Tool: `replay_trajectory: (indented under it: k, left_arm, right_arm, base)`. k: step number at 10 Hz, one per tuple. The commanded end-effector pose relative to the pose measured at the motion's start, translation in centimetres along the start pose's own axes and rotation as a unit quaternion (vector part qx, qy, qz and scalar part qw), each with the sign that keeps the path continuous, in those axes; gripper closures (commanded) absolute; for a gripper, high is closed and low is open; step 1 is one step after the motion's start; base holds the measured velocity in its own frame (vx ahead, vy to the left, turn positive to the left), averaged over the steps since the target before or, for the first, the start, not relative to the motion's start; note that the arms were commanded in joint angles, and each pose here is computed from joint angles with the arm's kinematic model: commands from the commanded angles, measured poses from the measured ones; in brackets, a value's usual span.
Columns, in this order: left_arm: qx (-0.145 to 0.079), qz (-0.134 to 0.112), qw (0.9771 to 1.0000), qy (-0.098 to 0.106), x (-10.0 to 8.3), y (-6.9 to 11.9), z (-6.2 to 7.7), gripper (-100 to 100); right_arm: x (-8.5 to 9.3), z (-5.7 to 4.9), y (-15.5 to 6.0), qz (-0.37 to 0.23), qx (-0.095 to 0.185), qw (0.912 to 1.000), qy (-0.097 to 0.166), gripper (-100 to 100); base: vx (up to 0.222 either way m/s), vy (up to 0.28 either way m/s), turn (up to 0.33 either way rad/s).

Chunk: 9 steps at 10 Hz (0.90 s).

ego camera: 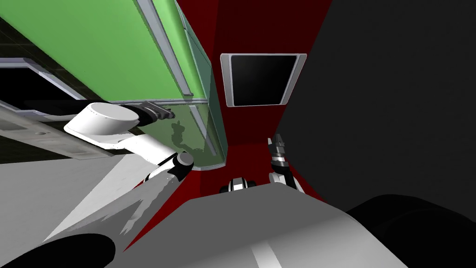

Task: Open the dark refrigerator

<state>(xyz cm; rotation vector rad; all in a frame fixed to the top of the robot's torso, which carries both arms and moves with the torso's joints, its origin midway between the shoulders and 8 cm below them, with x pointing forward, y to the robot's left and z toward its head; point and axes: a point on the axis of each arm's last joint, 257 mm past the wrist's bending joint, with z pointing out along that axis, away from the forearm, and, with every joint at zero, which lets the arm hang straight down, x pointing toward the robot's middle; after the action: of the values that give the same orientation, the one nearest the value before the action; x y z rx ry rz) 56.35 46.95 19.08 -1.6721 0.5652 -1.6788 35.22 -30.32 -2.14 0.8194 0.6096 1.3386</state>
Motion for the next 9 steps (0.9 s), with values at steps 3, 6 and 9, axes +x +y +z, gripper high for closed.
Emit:
replay_trajectory:
  k: [3,6,9]
  left_arm:
    - [-0.055,-0.008,0.9968,0.057,4.0,3.8,0.0,100]
    - [-0.07,-0.01,0.9946,0.075,5.1,4.8,-0.2,100]
    - [-0.068,-0.013,0.9959,0.059,4.5,4.3,0.1,-100]
  right_arm:
    - [0.0,0.0,0.0,0.0,0.0,1.0,0.0,0]
    - [0.0,0.0,0.0,0.0,0.0,1.0,0.0,0]
    - [0.0,0.0,0.0,0.0,0.0,1.0,0.0,0]
  base:
    - [-0.321,0.301,-0.044]
    - [-0.267,0.244,-0.038]
    - [0.134,-0.135,-0.004]
